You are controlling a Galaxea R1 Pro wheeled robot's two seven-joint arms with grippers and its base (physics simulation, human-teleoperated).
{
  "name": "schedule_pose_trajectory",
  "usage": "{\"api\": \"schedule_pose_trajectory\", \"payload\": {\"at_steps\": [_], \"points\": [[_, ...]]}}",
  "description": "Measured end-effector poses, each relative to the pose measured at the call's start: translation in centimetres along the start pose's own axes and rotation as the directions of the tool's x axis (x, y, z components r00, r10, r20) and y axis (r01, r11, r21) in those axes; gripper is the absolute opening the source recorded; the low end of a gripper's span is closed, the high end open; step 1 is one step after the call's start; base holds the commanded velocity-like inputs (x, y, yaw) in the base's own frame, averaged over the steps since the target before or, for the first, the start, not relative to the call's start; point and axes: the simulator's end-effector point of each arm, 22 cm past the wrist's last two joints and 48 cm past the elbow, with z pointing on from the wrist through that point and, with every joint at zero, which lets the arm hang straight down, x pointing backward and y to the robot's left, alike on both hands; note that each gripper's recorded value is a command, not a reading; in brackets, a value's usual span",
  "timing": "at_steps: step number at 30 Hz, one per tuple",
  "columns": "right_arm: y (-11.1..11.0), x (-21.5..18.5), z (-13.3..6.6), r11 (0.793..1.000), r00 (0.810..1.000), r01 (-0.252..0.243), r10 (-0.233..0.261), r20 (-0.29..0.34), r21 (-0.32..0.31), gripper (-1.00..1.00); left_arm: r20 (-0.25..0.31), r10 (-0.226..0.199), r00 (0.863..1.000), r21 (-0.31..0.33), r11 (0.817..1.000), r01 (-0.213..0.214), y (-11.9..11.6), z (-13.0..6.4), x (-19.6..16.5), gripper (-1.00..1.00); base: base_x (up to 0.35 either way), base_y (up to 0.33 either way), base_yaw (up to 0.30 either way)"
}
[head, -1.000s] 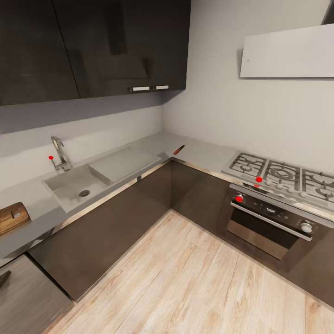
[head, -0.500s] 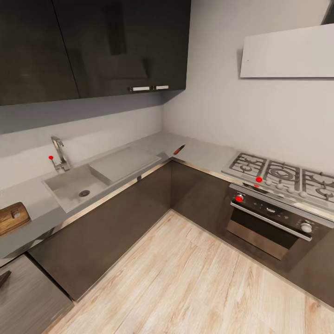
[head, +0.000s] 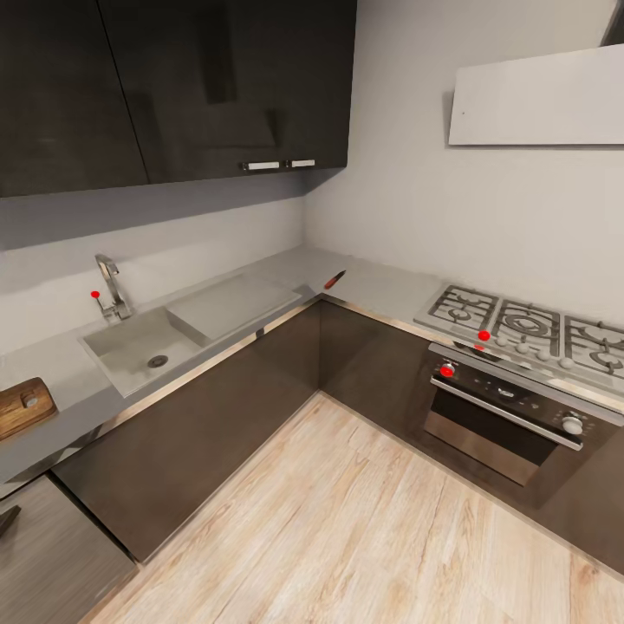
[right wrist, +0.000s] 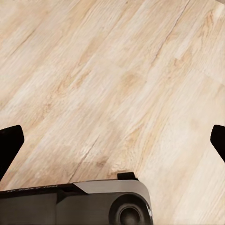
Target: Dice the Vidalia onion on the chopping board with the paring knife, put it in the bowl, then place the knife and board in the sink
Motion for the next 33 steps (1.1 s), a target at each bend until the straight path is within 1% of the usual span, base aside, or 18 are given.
{"api": "schedule_pose_trajectory", "payload": {"at_steps": [6,14,20,22,23,24,25,26,29,30,33], "points": [[-0.1,0.0,0.0,1.000,1.000,0.002,-0.002,0.000,0.000,1.00,-0.011,0.000,1.000,-0.003,1.000,0.000,0.1,-0.1,0.5,1.00,0.000,0.000,0.000],[0.0,0.0,0.0,1.000,1.000,0.002,-0.002,0.001,-0.003,1.00,-0.013,0.000,1.000,-0.003,1.000,0.000,0.2,-0.1,0.6,1.00,0.000,0.000,0.000],[-0.4,-0.4,0.2,1.000,1.000,0.004,-0.004,0.009,0.007,1.00,-0.014,0.000,1.000,-0.003,1.000,0.000,0.2,-0.1,0.6,1.00,0.000,0.000,0.000],[-0.9,-1.6,0.7,1.000,0.999,0.003,-0.004,0.036,0.022,1.00,-0.014,0.001,1.000,-0.003,1.000,-0.001,0.1,-0.1,0.7,1.00,0.000,0.000,0.000],[-1.3,-3.0,1.3,0.999,0.998,0.004,-0.006,0.062,0.037,1.00,-0.014,0.001,1.000,-0.002,1.000,-0.001,0.1,-0.1,0.7,1.00,0.000,0.000,0.000],[-1.5,-3.8,1.6,0.999,0.997,0.003,-0.006,0.075,0.045,1.00,-0.014,0.001,1.000,-0.002,1.000,-0.001,0.1,-0.1,0.7,1.00,0.000,0.000,0.000],[-2.0,-5.4,2.4,0.998,0.996,0.004,-0.010,0.092,0.066,1.00,-0.014,0.001,1.000,-0.002,1.000,-0.001,0.1,-0.1,0.7,1.00,0.000,0.000,0.000],[-2.7,-6.9,3.2,0.996,0.995,0.005,-0.014,0.095,0.090,1.00,-0.014,0.001,1.000,-0.002,1.000,-0.001,0.1,-0.1,0.7,1.00,0.000,0.000,0.000],[-4.5,-11.6,5.3,0.988,0.998,0.022,-0.030,0.049,0.153,1.00,-0.014,0.001,1.000,-0.001,1.000,-0.001,0.1,-0.1,0.7,1.00,0.000,0.000,0.000],[-5.1,-13.6,5.7,0.985,0.998,0.024,-0.032,0.045,0.168,1.00,-0.014,0.001,1.000,-0.001,1.000,-0.001,0.1,-0.1,0.7,1.00,0.000,0.000,0.000],[-6.0,-18.4,5.9,0.981,0.997,0.017,-0.033,0.076,0.194,1.00,-0.015,0.002,1.000,-0.001,1.000,-0.002,0.1,-0.1,0.7,1.00,0.000,0.000,0.000]]}}
